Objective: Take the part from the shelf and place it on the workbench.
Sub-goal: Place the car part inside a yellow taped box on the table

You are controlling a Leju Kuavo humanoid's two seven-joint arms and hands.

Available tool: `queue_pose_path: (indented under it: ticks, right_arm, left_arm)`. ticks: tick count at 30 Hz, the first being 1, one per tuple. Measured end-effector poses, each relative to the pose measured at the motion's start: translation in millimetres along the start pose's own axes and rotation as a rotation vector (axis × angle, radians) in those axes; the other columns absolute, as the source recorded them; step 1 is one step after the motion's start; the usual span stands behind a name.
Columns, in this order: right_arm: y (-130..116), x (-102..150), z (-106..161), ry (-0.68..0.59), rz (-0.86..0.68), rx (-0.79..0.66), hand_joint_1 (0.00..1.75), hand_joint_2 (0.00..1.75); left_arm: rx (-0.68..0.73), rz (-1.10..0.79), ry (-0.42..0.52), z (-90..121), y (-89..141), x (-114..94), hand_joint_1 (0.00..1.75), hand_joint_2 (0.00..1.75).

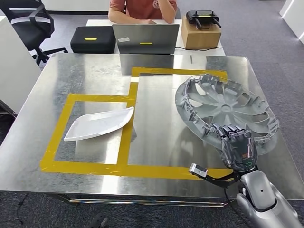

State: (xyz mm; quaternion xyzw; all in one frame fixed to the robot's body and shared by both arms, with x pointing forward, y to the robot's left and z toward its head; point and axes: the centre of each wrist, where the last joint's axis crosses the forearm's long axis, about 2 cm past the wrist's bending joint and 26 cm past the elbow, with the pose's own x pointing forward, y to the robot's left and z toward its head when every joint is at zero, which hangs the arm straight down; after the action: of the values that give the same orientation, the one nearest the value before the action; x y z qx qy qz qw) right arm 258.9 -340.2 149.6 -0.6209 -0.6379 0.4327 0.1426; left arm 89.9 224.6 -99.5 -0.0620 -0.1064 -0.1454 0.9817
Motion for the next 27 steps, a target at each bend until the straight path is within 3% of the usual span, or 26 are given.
queue_pose_path:
  ticks: [10,19,27]
  right_arm:
    - [18.4,-2.1,7.4,-0.094,0.023,0.076,1.75,1.75]
    - [25.3,4.3,2.7,-0.075,0.027,0.083,1.75,1.75]
    - [17.8,27.0,2.0,-0.233,-0.029,0.052,1.75,1.75]
  left_arm:
    - [0.006,-0.001,0.001,0.1,3.4,-1.5,0.00,0.00]
    - [0.005,-0.003,0.000,0.1,4.4,-1.8,0.00,0.00]
    - [0.009,-0.021,-0.012,0.2,5.4,-2.2,0.00,0.00]
